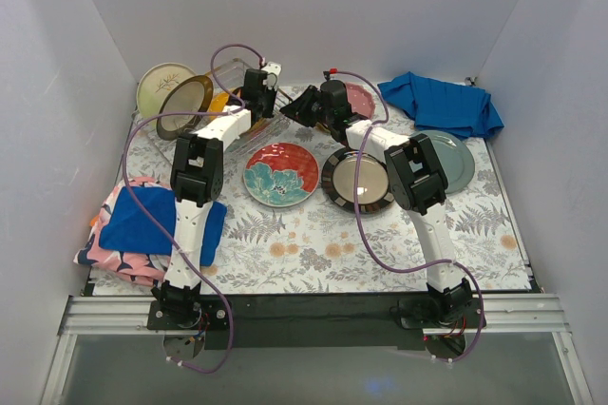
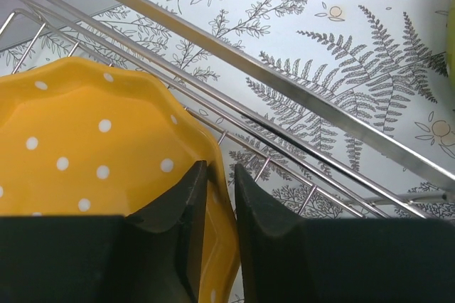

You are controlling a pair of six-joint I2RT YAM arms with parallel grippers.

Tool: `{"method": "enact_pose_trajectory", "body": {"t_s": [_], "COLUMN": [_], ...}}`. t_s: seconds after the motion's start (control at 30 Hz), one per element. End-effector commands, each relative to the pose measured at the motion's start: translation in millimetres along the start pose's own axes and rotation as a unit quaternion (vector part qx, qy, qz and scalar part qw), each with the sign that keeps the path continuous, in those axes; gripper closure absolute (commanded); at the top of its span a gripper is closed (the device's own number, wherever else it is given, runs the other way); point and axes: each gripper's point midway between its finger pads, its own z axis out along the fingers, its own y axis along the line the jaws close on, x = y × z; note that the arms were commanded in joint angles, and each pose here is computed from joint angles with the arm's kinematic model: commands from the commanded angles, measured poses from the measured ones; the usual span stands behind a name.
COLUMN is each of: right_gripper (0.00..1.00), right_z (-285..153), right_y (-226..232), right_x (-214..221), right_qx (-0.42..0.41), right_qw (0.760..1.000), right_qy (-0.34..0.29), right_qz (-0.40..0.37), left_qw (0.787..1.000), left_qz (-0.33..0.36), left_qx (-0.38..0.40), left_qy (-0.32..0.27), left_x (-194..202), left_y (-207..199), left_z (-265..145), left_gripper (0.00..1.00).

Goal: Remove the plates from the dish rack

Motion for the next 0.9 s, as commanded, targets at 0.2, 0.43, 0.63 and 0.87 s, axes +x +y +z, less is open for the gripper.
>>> {"method": "enact_pose_trajectory", "body": {"t_s": [0.2, 0.43, 0.63, 0.87], "right_gripper": [0.99, 0.99, 0.99, 0.99], "right_z": [1.2, 0.9, 1.0, 1.9], "right_y": [-38.1, -43.8, -46.7, -43.8], "right_x": [1.2, 1.0, 1.0, 0.3], "right_qx": [0.046, 0.054, 0.056, 0.052], "right_qw": [0.998, 0.997, 0.997, 0.998], "right_qy": [0.001, 0.0, 0.002, 0.002], "right_qz": [-0.045, -0.051, -0.049, -0.046], "left_qw": [0.997, 0.993, 0.989, 0.99], "left_qz": [0.034, 0.064, 0.084, 0.097], "left_qx": [-0.022, 0.007, -0.019, -0.041], "left_qy": [0.068, 0.102, 0.124, 0.092], "left_x": [45.0, 60.8, 75.3, 48.0], "left_y": [11.7, 6.5, 16.4, 21.9], "left_z": [5.0, 9.6, 13.8, 0.9], "left_gripper": [0.81, 0.8, 1.0, 1.0]}}
